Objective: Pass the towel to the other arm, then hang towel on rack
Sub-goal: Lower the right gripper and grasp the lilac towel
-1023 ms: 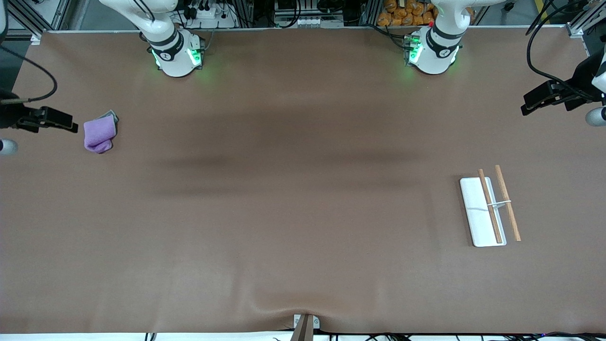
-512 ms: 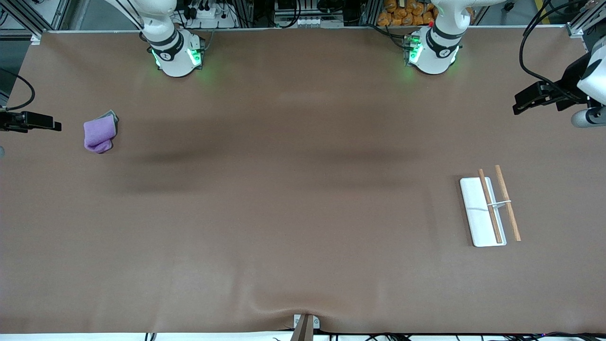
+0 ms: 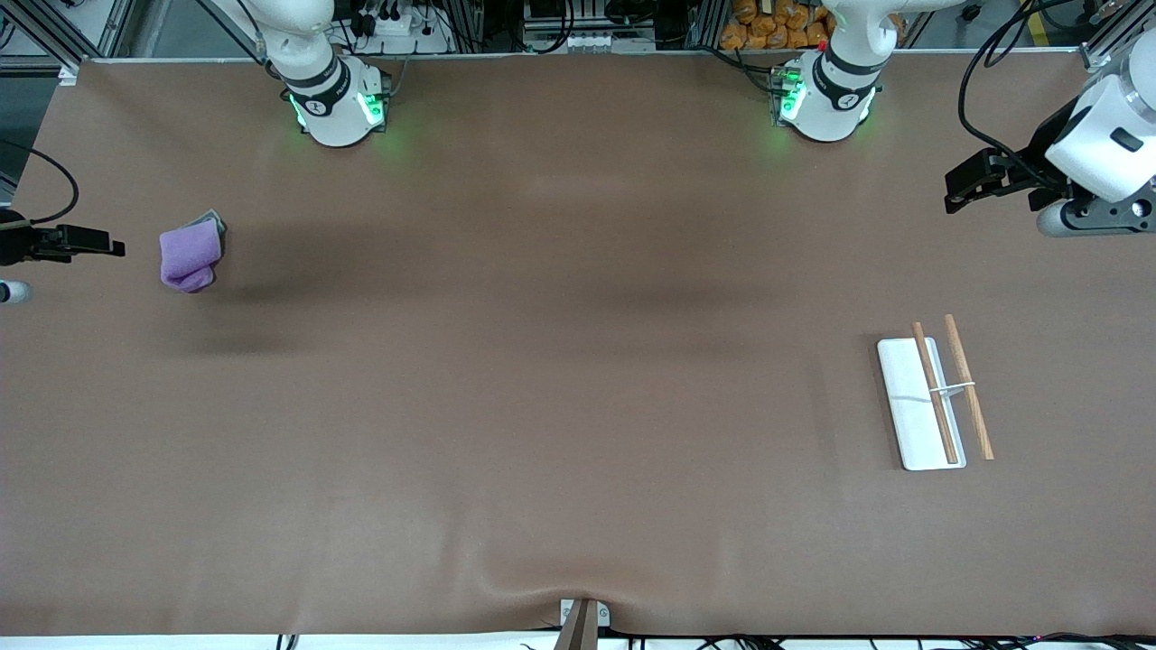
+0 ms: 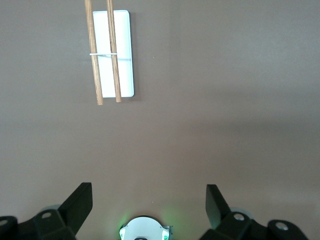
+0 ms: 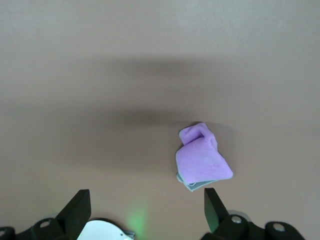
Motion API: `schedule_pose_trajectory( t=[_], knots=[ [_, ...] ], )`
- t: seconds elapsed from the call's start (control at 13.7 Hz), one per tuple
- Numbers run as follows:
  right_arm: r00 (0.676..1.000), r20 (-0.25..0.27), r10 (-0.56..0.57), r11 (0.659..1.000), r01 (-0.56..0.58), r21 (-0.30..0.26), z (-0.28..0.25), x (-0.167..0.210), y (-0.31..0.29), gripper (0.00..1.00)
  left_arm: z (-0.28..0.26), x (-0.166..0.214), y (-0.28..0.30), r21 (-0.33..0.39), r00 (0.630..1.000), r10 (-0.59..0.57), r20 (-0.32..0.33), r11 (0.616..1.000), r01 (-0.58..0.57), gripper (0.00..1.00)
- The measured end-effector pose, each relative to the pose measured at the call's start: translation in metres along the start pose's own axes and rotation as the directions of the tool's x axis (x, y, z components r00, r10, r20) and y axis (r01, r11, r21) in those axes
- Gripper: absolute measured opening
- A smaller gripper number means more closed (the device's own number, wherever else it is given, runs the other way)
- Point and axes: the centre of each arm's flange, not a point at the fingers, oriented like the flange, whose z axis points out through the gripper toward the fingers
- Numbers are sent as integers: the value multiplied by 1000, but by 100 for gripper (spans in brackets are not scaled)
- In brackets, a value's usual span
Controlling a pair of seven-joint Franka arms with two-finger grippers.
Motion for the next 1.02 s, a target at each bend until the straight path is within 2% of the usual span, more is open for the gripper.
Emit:
schedule_pose_trajectory(
  t=[0.29,0.51,0.8,0.95,1.02],
  knots=[
    [1000,-7,-12,1000,13,9,65,-9,17,100,7,6,-4,-1,1000,5,15,1000,-5,100],
    [998,-44,-38,999,38,0,110,-22,35,100,-7,-3,-7,0,1000,9,-8,1000,-9,100],
    [987,-84,-135,991,134,-20,138,-27,59,100,-27,-22,-3,5,999,17,-35,1000,-17,100],
    [980,-93,-175,985,174,-21,158,-26,74,94,-28,-24,-2,6,999,20,-33,1000,-20,100],
    [979,-94,-182,983,181,-19,168,-25,80,94,-26,-24,-2,7,999,24,-27,1000,-23,100]
  ],
)
